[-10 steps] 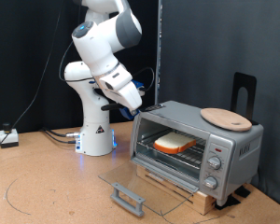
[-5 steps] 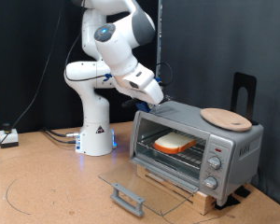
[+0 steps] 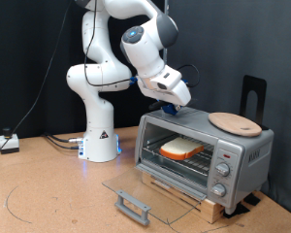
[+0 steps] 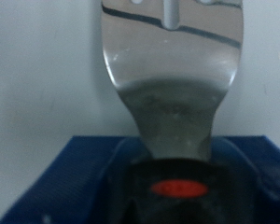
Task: Make a piece of toast with the oven
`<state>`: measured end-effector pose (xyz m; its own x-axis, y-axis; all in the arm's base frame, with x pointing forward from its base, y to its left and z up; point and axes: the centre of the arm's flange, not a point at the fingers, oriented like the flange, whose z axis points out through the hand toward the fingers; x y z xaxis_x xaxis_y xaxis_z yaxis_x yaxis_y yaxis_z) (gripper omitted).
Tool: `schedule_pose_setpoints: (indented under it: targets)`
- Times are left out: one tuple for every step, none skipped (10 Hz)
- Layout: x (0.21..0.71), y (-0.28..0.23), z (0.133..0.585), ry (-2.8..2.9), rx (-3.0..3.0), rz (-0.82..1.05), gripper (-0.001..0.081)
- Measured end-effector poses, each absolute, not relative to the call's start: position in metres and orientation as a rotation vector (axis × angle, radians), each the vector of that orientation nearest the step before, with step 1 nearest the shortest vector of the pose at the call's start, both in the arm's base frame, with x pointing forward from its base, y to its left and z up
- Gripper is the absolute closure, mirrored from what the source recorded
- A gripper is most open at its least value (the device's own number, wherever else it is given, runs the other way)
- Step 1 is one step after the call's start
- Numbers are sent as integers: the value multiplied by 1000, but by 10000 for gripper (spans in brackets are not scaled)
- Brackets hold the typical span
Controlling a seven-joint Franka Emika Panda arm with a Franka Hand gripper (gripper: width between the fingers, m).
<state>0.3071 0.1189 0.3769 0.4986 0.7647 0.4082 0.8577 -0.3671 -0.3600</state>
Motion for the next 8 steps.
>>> schedule_pose_setpoints:
  targets:
    - [304, 133, 375, -1327, -2244, -214, 412]
    - [301, 144, 371, -1319, -2272, -194, 412]
    - [300, 151, 369, -1314, -2287, -189, 412]
    - [299, 157, 368, -1310, -2290, -204, 412]
    - [299, 161, 368, -1304, -2286, -213, 412]
    - [298, 164, 368, -1303, -2282, -215, 412]
    - [297, 166, 367, -1305, -2280, -211, 388]
    - [296, 166, 366, -1300, -2278, -212, 388]
